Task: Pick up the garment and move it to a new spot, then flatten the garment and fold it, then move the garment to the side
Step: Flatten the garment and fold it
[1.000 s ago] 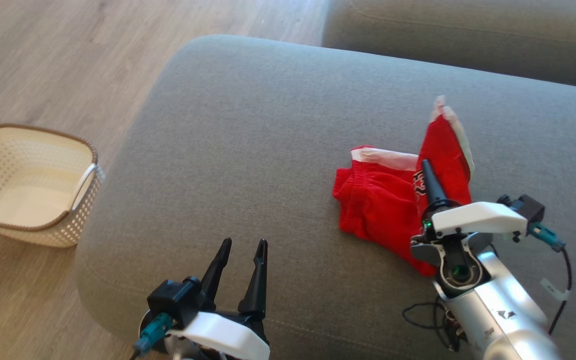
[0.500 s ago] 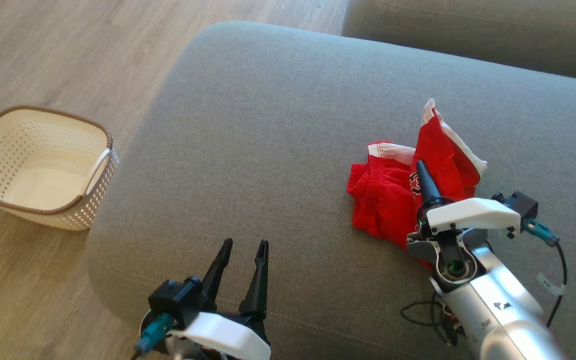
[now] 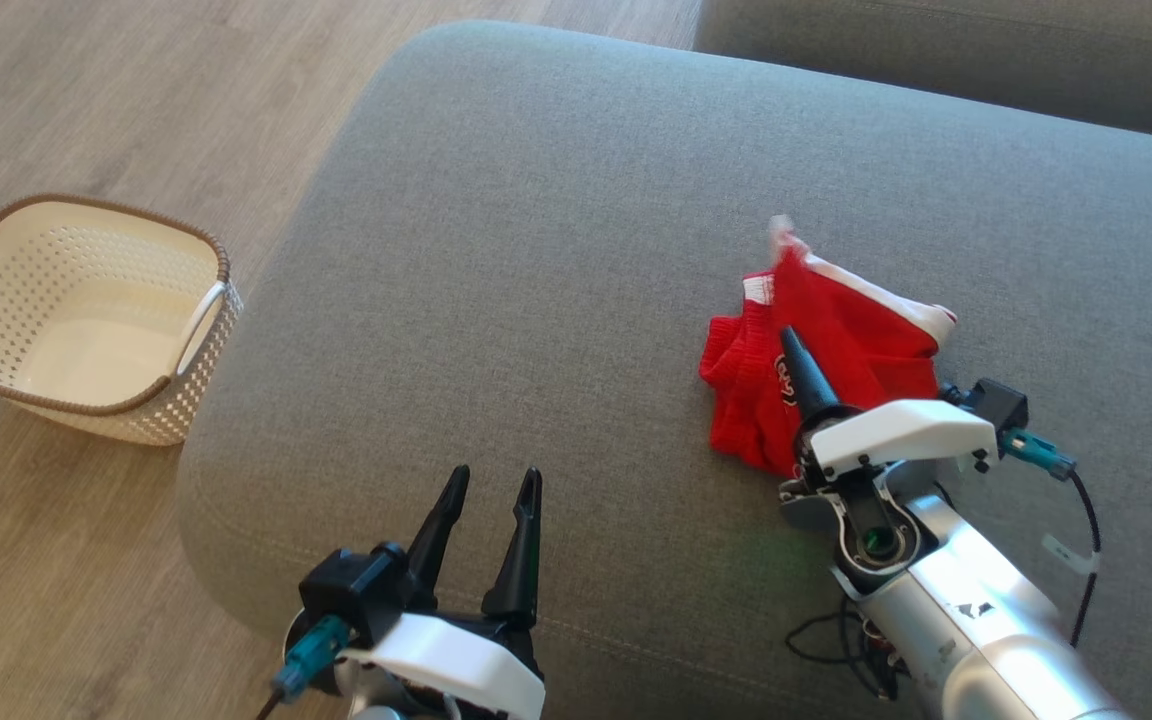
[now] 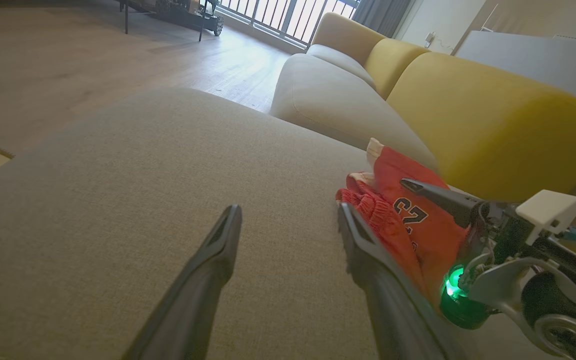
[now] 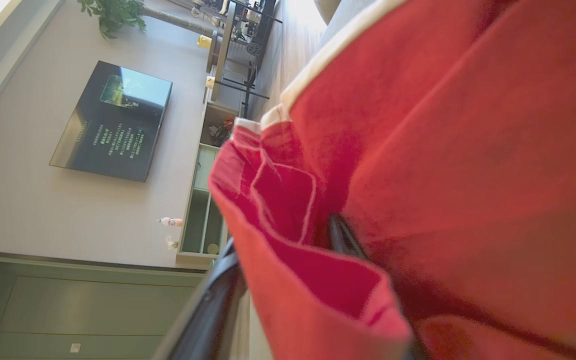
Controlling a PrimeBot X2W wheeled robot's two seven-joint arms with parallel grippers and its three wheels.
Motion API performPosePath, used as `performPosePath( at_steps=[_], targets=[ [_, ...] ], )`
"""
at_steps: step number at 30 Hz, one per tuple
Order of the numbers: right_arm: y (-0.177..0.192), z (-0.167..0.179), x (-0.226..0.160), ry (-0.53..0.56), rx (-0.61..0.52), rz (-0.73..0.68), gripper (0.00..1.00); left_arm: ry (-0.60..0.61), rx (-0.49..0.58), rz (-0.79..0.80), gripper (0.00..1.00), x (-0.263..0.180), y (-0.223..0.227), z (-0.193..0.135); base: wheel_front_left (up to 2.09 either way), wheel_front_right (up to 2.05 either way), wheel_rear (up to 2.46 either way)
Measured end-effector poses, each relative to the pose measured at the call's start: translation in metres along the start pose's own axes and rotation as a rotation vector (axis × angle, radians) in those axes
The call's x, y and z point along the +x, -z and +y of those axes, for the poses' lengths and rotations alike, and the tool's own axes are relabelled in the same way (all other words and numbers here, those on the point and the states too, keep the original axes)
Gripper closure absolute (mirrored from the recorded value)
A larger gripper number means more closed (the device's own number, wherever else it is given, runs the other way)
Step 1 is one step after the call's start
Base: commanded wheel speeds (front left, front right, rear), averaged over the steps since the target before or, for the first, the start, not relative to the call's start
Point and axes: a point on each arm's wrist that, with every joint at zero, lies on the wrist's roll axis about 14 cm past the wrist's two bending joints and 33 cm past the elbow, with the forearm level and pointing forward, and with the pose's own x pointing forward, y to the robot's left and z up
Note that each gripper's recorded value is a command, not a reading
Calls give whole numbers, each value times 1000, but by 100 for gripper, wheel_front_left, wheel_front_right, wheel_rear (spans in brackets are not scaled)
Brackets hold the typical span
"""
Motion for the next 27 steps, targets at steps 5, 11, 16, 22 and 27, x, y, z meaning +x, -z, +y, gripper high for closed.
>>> performPosePath(
  at_steps=[5, 11, 16, 22, 27],
  targets=[
    [4, 11, 1, -32, 11, 15, 0, 2, -2, -1, 0, 2, -1, 0, 0, 0, 0],
    [18, 28, 0, -88, 1, 57, 0, 2, -2, 4, 0, 2, 1, -1, 0, 0, 0],
    [35, 29, -2, -102, -33, 110, 0, 0, -1, 8, 0, 2, 2, 0, 0, 0, 0],
    [48, -4, -12, -4, -85, 174, 0, 4, -1, 7, 0, 2, 2, -1, 0, 0, 0],
    [37, 21, -13, -64, -52, 135, 0, 28, -1, -4, 0, 3, -1, -7, 0, 0, 0]
  ],
)
